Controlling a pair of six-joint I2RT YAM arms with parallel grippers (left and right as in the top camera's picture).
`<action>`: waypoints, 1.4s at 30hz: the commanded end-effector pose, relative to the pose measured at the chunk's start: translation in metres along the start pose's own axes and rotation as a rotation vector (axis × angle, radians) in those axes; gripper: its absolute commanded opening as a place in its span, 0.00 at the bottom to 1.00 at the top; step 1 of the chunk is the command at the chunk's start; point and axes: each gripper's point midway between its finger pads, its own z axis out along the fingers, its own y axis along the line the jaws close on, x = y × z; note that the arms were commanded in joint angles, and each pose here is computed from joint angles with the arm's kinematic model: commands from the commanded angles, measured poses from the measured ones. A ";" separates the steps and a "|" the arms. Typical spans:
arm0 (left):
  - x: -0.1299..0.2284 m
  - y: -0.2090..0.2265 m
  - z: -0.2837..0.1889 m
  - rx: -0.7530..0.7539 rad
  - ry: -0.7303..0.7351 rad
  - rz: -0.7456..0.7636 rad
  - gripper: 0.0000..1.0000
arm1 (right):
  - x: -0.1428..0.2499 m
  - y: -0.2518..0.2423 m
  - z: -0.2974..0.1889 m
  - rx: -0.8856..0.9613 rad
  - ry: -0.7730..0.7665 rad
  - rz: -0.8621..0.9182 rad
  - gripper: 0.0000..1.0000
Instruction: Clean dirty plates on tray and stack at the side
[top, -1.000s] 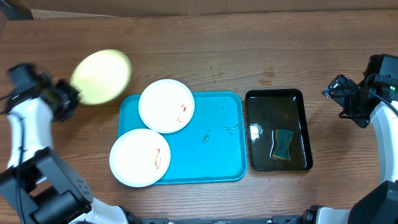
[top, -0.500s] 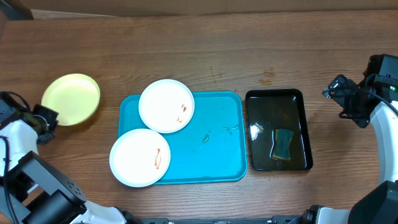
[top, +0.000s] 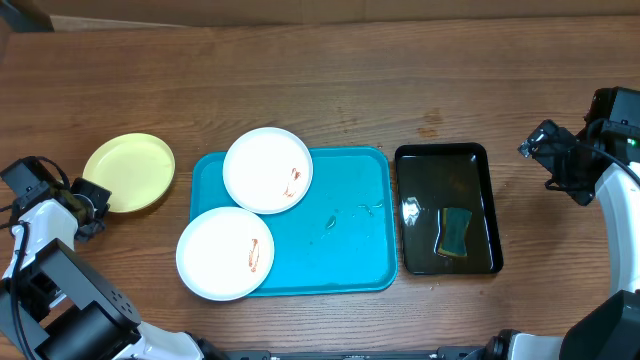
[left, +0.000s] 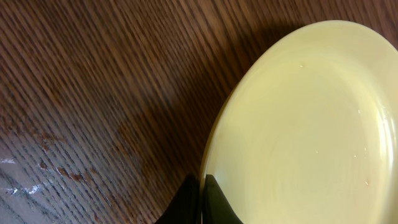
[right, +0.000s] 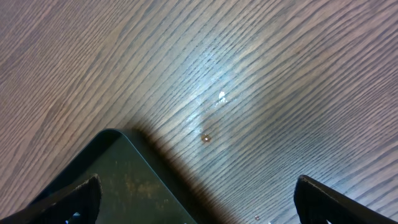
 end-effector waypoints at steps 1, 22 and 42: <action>-0.001 -0.004 -0.005 0.001 -0.020 0.025 0.04 | -0.008 0.001 -0.005 0.000 -0.025 0.001 1.00; 0.002 -0.073 -0.039 0.319 0.093 0.133 0.62 | -0.008 0.001 -0.005 0.000 -0.025 0.001 1.00; 0.177 -0.178 -0.070 0.168 0.291 0.972 0.66 | -0.008 0.001 -0.005 0.000 -0.025 0.001 1.00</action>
